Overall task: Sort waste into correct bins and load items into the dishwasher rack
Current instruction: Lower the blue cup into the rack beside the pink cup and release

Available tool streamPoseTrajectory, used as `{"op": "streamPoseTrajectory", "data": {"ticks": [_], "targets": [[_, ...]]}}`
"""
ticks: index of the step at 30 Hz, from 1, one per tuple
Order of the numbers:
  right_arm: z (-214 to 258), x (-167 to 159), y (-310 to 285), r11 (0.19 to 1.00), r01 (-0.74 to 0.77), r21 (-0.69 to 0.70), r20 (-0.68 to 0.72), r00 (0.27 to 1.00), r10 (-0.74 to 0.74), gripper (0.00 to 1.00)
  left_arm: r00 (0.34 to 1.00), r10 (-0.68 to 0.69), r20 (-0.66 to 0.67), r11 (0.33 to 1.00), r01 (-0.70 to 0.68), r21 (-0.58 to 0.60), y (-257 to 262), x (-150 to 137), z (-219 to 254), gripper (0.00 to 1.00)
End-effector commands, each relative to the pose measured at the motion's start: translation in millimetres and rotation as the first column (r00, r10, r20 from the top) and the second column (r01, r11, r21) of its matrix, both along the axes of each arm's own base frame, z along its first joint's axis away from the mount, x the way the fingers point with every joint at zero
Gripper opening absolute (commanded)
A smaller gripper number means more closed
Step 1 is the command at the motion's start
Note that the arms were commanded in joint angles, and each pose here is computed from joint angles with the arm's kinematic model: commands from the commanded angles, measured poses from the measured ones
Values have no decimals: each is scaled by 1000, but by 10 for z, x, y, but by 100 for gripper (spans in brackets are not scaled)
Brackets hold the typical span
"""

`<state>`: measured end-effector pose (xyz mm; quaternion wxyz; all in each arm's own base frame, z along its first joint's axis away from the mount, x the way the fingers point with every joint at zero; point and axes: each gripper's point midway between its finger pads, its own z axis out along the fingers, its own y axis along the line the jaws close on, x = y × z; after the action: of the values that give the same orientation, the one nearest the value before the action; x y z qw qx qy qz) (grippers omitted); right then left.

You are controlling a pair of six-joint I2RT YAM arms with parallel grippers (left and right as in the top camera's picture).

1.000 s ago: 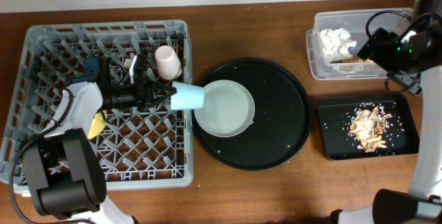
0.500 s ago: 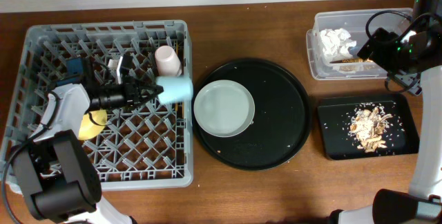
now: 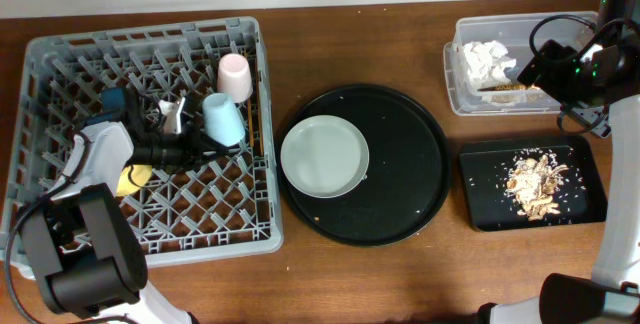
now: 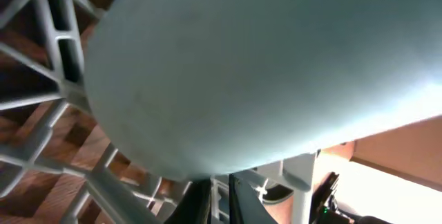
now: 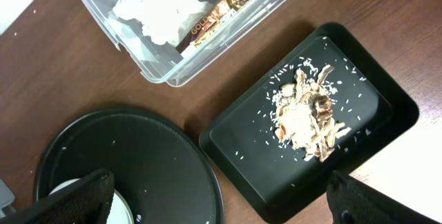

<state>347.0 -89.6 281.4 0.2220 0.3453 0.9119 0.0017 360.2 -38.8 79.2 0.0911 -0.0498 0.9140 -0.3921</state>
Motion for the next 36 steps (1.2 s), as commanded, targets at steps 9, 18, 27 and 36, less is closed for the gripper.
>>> {"op": "streamPoseTrajectory", "data": {"ticks": [9,18,27,36], "targets": [[16,10,-19,1000,-4,-10,2,1000,4,99,996,11,85,997,-17,70,93,34,515,0],[16,10,-19,1000,-4,-10,2,1000,4,99,911,-5,412,977,-83,196,218,334,1253,0],[16,10,-19,1000,-4,-10,2,1000,4,99,913,11,407,876,-205,437,102,806,870,0],[16,10,-19,1000,-4,-10,2,1000,4,99,930,52,363,759,-273,591,197,816,674,0]]}}
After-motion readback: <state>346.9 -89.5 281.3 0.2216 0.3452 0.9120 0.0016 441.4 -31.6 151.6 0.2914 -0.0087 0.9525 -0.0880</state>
